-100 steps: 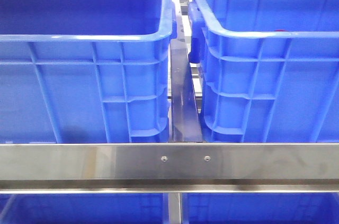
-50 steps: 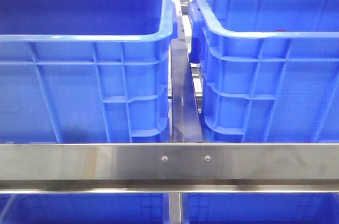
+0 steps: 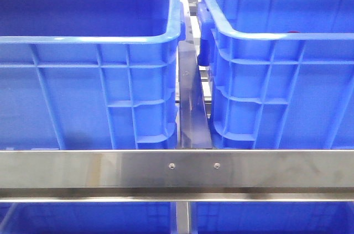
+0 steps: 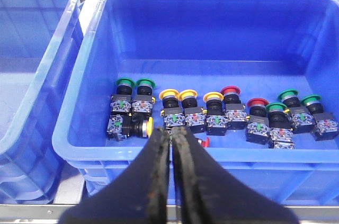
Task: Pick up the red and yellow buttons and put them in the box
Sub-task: 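Lower the yellow button beside the red button and open the right gripper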
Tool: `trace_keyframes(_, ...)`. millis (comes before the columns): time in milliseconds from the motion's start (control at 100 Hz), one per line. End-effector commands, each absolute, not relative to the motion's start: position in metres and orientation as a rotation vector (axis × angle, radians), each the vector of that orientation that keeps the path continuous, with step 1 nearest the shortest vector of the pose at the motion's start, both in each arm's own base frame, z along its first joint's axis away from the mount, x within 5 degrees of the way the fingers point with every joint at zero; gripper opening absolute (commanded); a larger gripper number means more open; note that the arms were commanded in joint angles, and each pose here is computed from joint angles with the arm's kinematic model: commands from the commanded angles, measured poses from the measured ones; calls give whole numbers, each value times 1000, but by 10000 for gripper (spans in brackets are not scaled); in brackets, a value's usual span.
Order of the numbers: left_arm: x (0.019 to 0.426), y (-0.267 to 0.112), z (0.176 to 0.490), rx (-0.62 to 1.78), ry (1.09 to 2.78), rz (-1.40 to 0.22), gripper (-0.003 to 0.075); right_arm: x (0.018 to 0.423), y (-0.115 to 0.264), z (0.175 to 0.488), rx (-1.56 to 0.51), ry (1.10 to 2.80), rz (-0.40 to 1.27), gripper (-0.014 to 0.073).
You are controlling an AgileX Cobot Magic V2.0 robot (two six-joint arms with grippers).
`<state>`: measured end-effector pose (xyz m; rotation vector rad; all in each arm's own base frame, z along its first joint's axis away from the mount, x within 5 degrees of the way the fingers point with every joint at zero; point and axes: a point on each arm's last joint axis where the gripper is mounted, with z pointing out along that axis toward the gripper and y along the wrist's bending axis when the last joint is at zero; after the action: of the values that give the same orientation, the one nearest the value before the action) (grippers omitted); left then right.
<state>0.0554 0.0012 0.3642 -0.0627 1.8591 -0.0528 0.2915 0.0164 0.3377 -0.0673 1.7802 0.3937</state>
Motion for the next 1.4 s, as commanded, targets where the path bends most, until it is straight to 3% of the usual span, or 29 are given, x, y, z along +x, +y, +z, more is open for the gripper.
trace_keyframes(0,57,1,377,-70,1773,-64,-19,294,4,362,37,1700,314,176)
trace_keyframes(240,57,1,377,-70,1773,-64,-19,324,-10,358,-5,1731,155,176)
trace_keyframes(480,57,1,377,-70,1773,-64,-19,364,-48,326,68,1814,87,176)
trace_keyframes(790,57,1,377,-70,1773,-64,-19,399,-65,280,90,1902,129,176)
trace_keyframes(1180,57,1,377,-70,1773,-64,-19,422,-67,271,71,1897,158,176)
trace_keyframes(1390,57,1,377,-70,1773,-64,-19,430,-69,250,82,1941,166,176)
